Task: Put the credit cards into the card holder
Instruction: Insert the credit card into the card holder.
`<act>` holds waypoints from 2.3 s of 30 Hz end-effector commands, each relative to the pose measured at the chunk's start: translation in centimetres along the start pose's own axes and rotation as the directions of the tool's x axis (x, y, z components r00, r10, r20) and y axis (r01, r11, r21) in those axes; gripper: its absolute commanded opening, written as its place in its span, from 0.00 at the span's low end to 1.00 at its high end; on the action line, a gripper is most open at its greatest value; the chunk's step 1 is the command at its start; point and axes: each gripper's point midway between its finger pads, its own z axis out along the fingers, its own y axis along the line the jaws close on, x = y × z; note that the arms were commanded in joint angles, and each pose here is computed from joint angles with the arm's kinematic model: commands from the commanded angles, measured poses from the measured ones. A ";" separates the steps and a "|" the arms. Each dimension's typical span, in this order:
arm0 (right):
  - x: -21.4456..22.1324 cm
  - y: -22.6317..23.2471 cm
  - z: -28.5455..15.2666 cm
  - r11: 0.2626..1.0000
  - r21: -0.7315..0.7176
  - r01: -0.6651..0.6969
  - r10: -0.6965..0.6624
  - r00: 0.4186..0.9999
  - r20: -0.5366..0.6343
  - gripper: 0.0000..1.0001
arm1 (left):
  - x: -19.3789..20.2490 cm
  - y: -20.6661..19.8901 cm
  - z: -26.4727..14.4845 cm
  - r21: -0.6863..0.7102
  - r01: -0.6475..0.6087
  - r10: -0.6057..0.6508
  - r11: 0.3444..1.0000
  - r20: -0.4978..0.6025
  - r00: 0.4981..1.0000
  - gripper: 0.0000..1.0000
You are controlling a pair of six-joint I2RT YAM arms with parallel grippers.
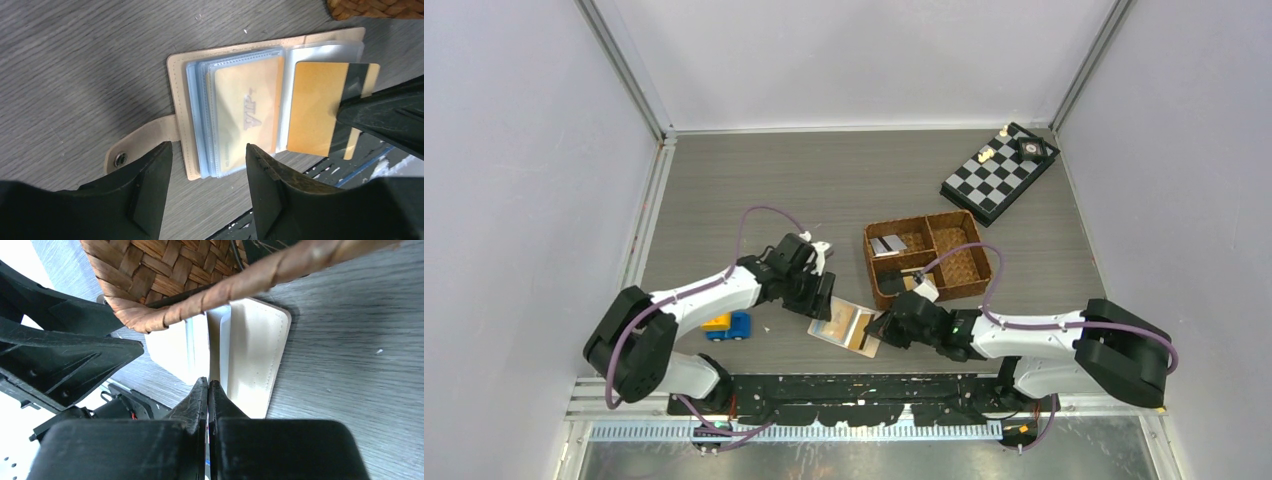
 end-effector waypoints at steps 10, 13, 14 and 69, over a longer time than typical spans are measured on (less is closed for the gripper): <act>0.3 0.4 -0.9 0.998 -0.064 -0.010 0.013 0.999 0.047 0.00 | 0.8 -2.1 2.7 -0.011 -0.179 0.179 0.984 0.007 0.984 0.47; 0.5 -0.4 -1.3 0.999 -0.044 -0.002 0.004 0.999 0.037 0.00 | 1.9 -1.7 2.9 -0.049 -0.163 0.163 0.985 -0.003 0.987 0.42; 0.4 -0.8 -1.4 1.000 -0.029 0.000 0.002 0.999 0.041 0.00 | 2.2 -1.3 2.9 -0.067 -0.151 0.150 0.986 -0.007 0.989 0.42; 1.8 -1.5 -0.2 0.989 -0.138 -0.048 0.046 0.999 -0.024 0.01 | 0.7 -1.0 2.9 -0.123 -0.153 0.156 0.980 0.009 0.988 0.29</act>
